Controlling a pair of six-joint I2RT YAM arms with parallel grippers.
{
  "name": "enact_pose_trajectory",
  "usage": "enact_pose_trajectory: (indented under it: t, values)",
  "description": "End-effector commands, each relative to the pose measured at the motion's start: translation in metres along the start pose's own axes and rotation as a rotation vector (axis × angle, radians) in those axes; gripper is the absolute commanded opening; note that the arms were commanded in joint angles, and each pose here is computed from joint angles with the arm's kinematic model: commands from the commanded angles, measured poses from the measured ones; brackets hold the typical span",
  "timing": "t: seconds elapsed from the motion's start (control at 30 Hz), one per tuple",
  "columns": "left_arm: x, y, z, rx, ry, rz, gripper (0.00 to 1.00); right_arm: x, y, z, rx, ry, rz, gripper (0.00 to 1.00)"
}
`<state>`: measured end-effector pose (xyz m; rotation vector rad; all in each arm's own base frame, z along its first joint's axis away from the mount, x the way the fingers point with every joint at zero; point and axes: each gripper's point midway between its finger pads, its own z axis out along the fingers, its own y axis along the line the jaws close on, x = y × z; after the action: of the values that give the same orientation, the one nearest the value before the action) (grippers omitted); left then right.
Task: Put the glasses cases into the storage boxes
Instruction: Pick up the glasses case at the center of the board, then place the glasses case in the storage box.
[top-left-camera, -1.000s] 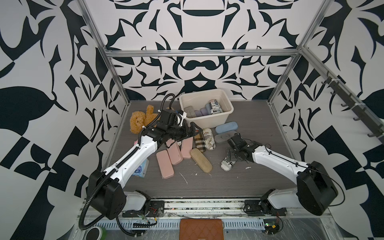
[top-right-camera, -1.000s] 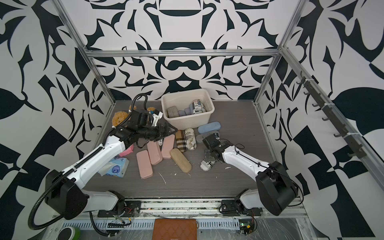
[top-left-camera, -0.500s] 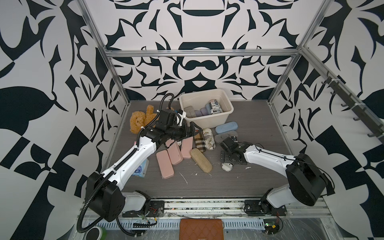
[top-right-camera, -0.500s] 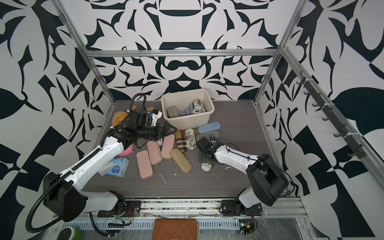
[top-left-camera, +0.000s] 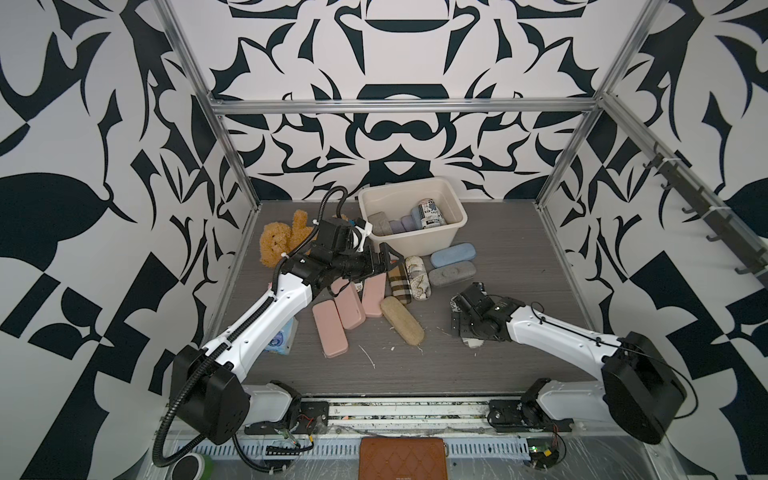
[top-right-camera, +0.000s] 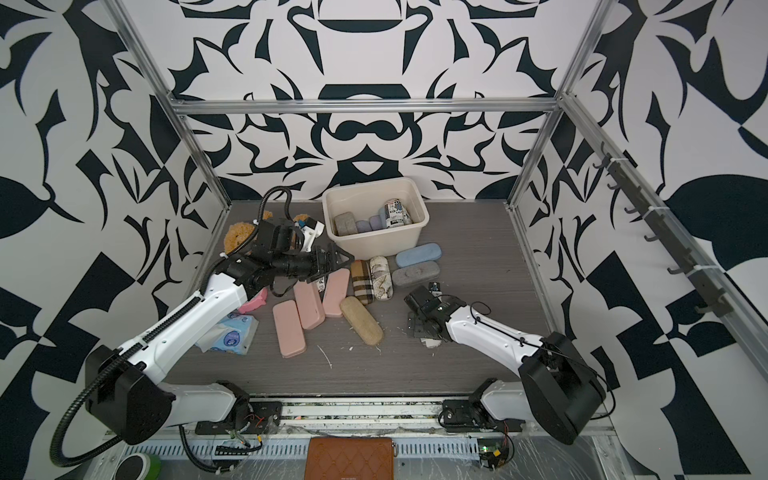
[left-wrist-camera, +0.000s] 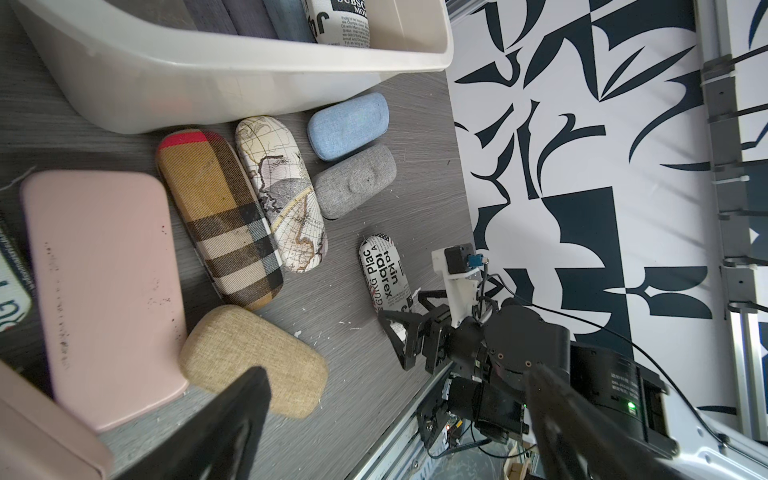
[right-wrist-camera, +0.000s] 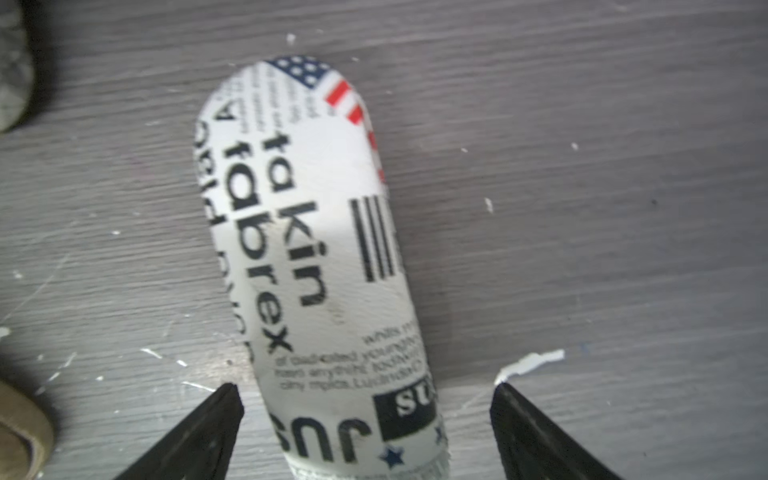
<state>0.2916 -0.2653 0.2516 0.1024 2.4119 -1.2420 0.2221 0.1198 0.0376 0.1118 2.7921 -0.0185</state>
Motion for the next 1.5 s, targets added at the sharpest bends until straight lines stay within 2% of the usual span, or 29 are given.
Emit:
enact_pose_trajectory:
  t: [0.0, 0.13, 0.33, 0.5, 0.7, 0.77, 0.87, 0.97, 1.13, 1.27, 1.33, 1.47]
  values:
    - [-0.003, -0.007, -0.007, 0.016, -0.02, 0.016, 0.99, -0.015, 0.009, 0.003, 0.0, -0.007, -0.091, 0.96]
    - [-0.002, -0.007, -0.007, 0.016, -0.018, 0.016, 0.99, -0.022, 0.002, 0.013, 0.08, -0.011, -0.135, 0.92]
    - [-0.003, -0.007, -0.007, 0.013, -0.019, 0.019, 0.99, -0.019, 0.008, 0.025, 0.057, -0.007, -0.156, 0.78]
    - [-0.004, -0.003, -0.007, -0.009, -0.027, 0.022, 0.99, -0.034, 0.018, 0.005, 0.019, -0.042, -0.16, 0.67]
    - [-0.017, 0.01, -0.02, -0.087, -0.092, 0.014, 0.99, -0.105, 0.044, -0.084, -0.104, -0.276, -0.139, 0.62]
    - [-0.029, 0.022, -0.034, -0.159, -0.168, 0.014, 0.99, -0.138, 0.061, -0.12, -0.146, -0.357, -0.163, 0.62]
    - [-0.044, 0.046, -0.056, -0.253, -0.285, -0.06, 0.99, -0.19, 0.095, -0.159, -0.202, -0.457, -0.22, 0.62]
    - [-0.052, 0.063, -0.068, -0.302, -0.353, -0.112, 0.99, -0.245, 0.133, -0.177, -0.228, -0.529, -0.263, 0.63]
    - [-0.053, 0.068, -0.067, -0.303, -0.357, -0.123, 0.99, -0.316, 0.195, -0.147, -0.402, -0.505, -0.197, 0.62]
    - [-0.049, 0.074, -0.059, -0.3, -0.332, -0.144, 0.99, -0.354, 0.224, -0.12, -0.413, -0.497, -0.191, 0.62]
    - [-0.048, 0.07, -0.056, -0.278, -0.314, -0.142, 0.99, -0.367, 0.226, -0.107, -0.41, -0.498, -0.175, 0.62]
    - [-0.048, 0.066, -0.053, -0.262, -0.294, -0.139, 0.99, -0.367, 0.22, -0.057, -0.363, -0.444, -0.165, 0.62]
